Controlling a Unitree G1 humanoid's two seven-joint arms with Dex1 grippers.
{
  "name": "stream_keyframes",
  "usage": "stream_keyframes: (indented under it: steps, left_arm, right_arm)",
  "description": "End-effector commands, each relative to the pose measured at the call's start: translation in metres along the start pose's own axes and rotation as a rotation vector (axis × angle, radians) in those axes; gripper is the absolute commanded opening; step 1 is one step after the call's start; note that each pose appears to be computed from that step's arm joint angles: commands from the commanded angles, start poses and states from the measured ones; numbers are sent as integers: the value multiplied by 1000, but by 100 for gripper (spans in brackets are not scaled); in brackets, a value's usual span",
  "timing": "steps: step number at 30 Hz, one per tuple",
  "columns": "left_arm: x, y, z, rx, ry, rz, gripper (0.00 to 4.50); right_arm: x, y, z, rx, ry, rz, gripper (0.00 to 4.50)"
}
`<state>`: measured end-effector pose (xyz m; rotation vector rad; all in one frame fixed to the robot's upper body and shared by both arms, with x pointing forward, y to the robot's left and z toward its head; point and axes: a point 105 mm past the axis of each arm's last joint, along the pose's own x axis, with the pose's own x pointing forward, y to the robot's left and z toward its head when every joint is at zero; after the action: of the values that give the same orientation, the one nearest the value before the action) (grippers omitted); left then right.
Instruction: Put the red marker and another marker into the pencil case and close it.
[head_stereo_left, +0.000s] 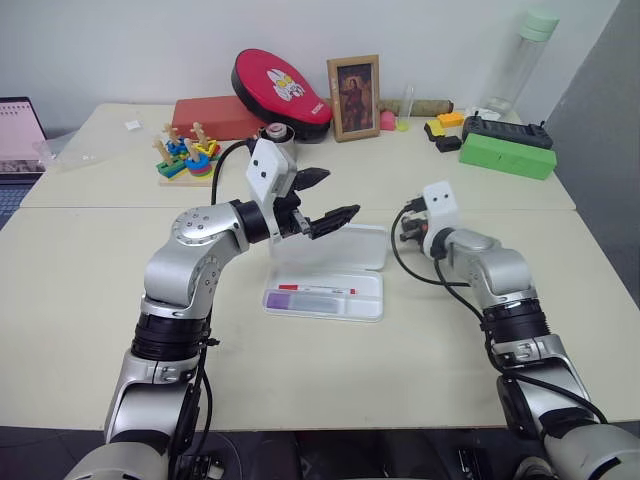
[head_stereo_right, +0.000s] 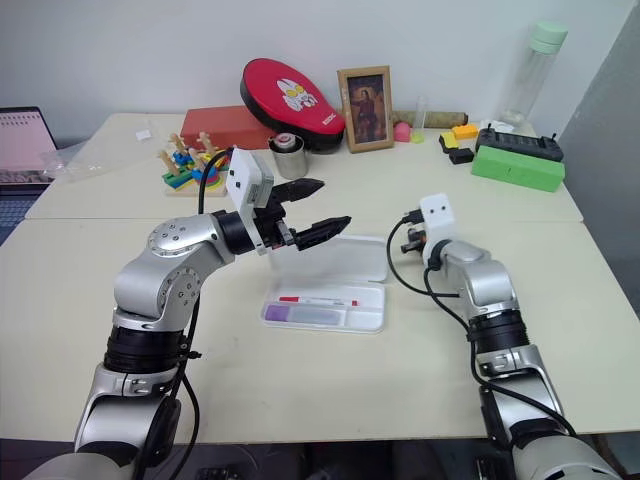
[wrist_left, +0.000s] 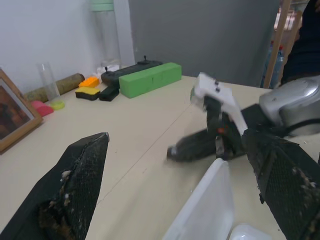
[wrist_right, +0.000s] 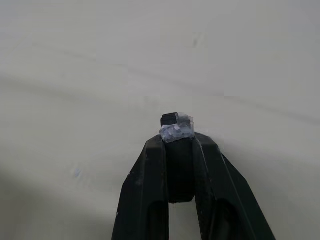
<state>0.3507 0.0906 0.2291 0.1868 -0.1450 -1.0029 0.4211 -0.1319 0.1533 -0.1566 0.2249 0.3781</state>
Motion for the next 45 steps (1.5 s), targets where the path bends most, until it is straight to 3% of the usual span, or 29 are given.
stream_keyframes:
  steps: [1,4,9,16,28,29,32,42,45]
  left_arm:
    - [-13,-2,20,81,-24,-57,450]
    - [-35,-16,7,90,65,-164,450]
    - [-68,-24,-20,134,225,-230,450]
    - [-90,-29,-23,141,294,-281,450]
    - [-87,-32,-22,140,294,-271,450]
    - [-87,-32,-22,141,295,-270,450]
    - [-86,-31,-23,143,299,-267,450]
    - [-82,-29,-22,137,285,-232,450]
    - [-84,-25,-16,124,257,-182,450]
  right_arm:
    - [-33,26,76,-43,-324,255,30]
    - [-74,70,84,-138,-378,590,30]
    - [-106,110,55,-213,-270,880,30]
    - [-81,122,-9,-348,-11,871,30]
    - [-77,128,-41,-417,100,911,30]
    - [-77,128,-42,-418,101,911,86]
    - [-77,128,-41,-415,98,914,116]
    - [-76,124,-29,-411,50,883,364]
    - [-87,129,-2,-346,-61,934,436]
